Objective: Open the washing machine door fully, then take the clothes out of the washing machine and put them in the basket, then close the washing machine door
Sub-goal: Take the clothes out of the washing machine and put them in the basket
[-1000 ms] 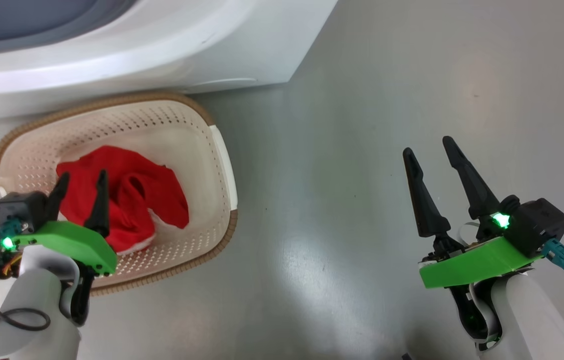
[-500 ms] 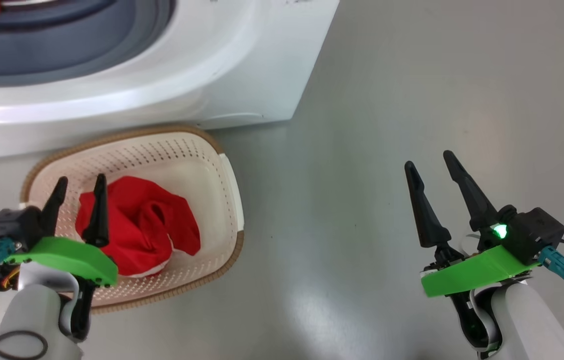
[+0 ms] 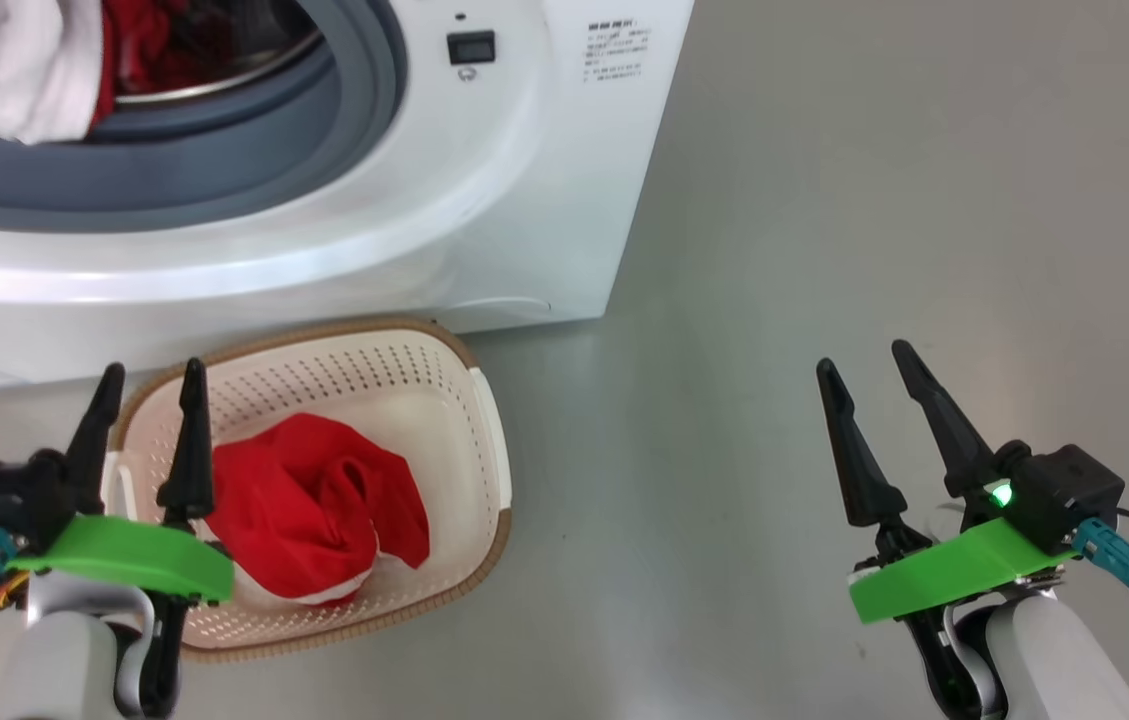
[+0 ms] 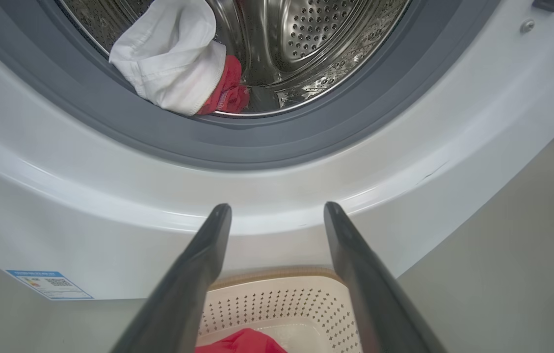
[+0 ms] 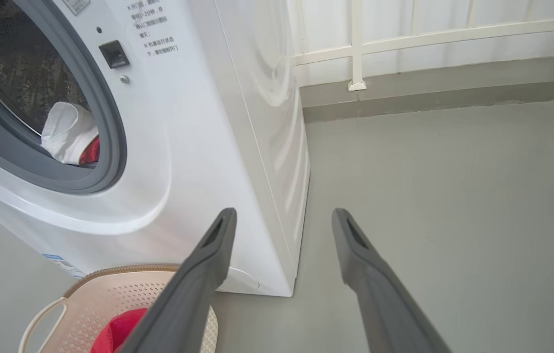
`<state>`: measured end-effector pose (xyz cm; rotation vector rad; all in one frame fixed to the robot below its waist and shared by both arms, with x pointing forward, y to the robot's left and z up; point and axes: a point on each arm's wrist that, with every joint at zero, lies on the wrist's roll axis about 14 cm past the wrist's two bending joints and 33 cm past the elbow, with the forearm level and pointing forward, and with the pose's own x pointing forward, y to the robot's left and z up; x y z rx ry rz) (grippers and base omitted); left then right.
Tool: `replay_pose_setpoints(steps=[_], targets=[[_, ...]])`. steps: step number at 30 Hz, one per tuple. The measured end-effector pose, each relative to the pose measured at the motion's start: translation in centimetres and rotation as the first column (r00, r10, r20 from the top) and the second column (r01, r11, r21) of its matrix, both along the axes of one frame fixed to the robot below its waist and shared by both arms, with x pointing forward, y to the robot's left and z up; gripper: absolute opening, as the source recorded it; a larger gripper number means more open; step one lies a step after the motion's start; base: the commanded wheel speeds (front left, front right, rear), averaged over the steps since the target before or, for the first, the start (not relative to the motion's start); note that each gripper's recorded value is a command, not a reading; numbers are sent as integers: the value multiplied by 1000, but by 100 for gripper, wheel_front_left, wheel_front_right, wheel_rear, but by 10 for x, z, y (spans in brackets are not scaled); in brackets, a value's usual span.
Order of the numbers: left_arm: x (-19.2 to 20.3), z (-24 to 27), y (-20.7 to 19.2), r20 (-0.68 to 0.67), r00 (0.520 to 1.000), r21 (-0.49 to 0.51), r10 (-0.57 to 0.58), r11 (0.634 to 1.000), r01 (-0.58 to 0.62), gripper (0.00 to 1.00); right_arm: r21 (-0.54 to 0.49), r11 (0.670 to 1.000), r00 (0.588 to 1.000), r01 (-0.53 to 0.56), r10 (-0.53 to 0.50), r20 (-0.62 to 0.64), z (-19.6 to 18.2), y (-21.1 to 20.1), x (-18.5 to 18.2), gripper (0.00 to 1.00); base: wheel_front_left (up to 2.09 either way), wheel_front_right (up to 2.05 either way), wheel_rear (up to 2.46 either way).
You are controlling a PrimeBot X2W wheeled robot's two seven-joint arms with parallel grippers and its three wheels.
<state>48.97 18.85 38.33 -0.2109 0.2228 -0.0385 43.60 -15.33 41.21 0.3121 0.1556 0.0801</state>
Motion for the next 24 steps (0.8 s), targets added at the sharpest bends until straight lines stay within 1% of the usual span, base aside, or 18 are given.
replay_pose_setpoints(steps=[7, 16, 24], targets=[[-15, 32, 2, 80, 997, 5, 8, 1000, -8, 100, -7, 1000, 999, 10, -10, 31, 16, -3, -9, 100, 0, 0, 0], [-43, 70, 8, 170, 985, 16, 16, 1000, -19, 100, -7, 1000, 998, 27, -26, 56, 31, -8, -30, 100, 0, 0, 0], [-80, 82, 15, 192, 980, 19, 47, 999, -51, 100, -6, 999, 996, 50, -49, 81, 43, -15, -49, 100, 0, 0, 0]])
